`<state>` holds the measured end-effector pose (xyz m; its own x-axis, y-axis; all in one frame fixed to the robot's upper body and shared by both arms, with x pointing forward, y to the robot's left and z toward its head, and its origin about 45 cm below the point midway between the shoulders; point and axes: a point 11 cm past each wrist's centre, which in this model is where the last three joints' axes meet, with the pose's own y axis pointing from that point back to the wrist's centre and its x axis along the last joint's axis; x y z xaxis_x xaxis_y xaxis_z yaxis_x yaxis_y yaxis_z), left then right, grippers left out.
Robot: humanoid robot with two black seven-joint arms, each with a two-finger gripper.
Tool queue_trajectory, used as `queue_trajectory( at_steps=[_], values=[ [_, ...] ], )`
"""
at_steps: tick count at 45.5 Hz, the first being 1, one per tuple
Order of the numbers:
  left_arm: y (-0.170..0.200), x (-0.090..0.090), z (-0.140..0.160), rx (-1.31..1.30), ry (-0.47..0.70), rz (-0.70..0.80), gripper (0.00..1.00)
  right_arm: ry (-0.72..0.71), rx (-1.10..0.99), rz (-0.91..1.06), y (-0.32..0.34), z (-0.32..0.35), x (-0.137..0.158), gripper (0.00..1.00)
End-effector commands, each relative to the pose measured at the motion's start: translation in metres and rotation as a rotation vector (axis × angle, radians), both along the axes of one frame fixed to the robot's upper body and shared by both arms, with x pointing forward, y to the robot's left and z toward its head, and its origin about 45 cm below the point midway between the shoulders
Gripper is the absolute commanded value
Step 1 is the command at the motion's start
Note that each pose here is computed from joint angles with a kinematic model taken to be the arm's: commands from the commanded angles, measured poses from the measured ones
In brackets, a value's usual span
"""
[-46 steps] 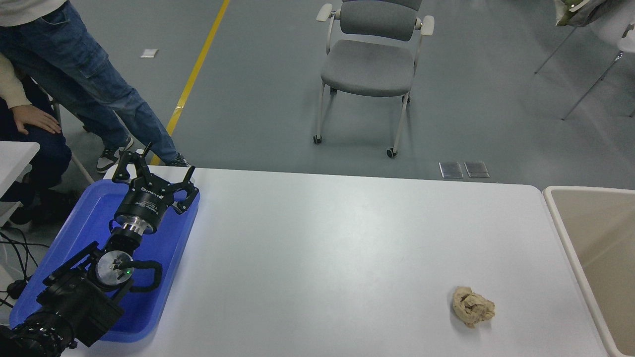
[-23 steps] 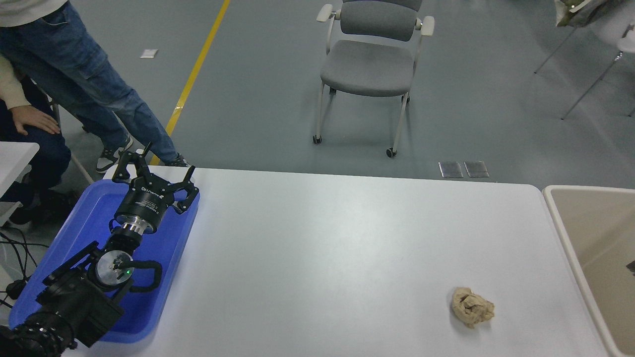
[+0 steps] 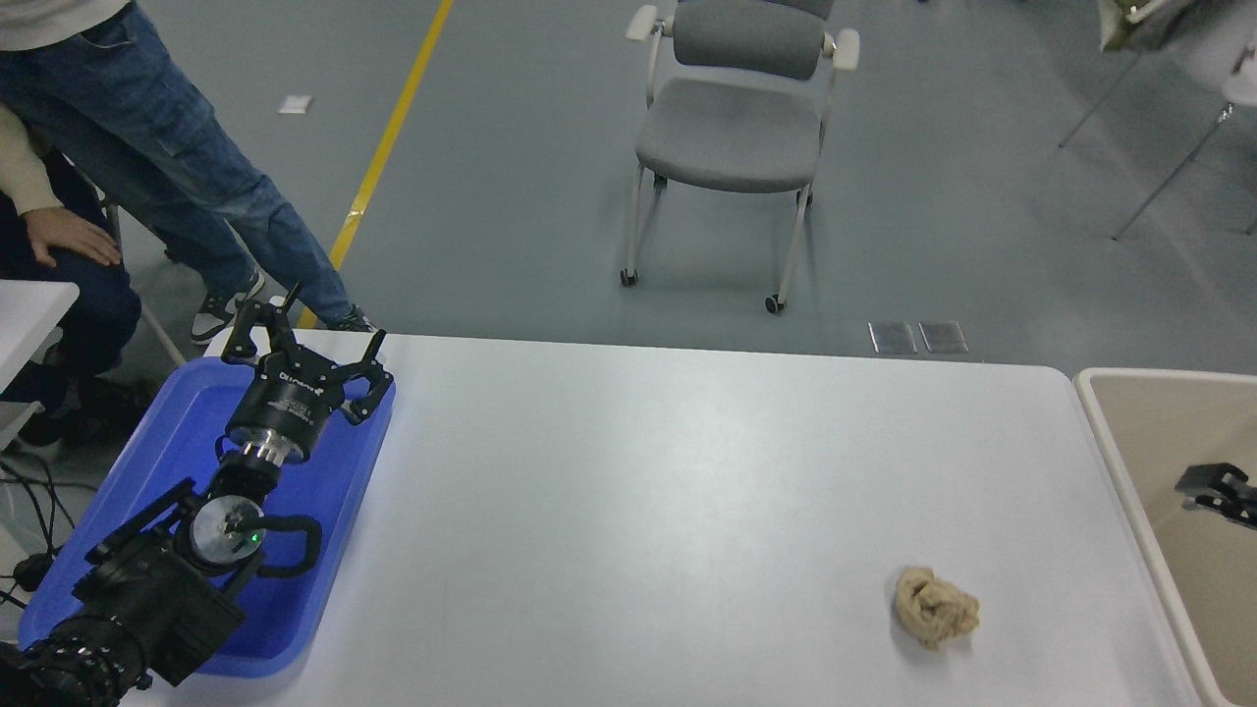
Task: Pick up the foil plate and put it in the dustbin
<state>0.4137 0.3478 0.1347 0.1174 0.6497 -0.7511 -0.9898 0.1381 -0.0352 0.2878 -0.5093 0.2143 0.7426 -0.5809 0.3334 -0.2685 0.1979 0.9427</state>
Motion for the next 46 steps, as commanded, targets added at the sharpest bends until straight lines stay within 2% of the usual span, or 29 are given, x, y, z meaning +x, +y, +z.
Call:
queue_trajectory(
  at_steps=[1, 5, 12, 22, 36, 46],
  values=[
    [0.0, 0.0, 0.0, -0.001, 0.0, 0.001, 1.0, 0.175, 0.136, 0.16, 0.046, 0.074, 0.021, 1.0],
    [0.0, 0.0, 0.0, 0.0, 0.0, 0.0, 1.0, 0.213, 0.123, 0.235, 0.067, 0.103, 0.035, 1.0],
    [0.0, 0.0, 0.0, -0.001, 0.0, 0.001, 1.0, 0.155, 0.047, 0.343, 0.101, 0.141, 0.064, 1.0],
    [0.0, 0.0, 0.0, 0.0, 0.0, 0.0, 1.0, 0.093, -0.029, 0.477, 0.153, 0.181, 0.089, 1.0],
    [0.0, 0.0, -0.001, 0.002, 0.002, 0.0, 1.0, -0.047, -0.03, 0.635, 0.225, 0.237, 0.102, 1.0],
    [0.0, 0.0, -0.001, 0.002, 0.002, 0.0, 1.0, -0.017, -0.091, 0.716, 0.259, 0.236, 0.105, 1.0]
  ],
)
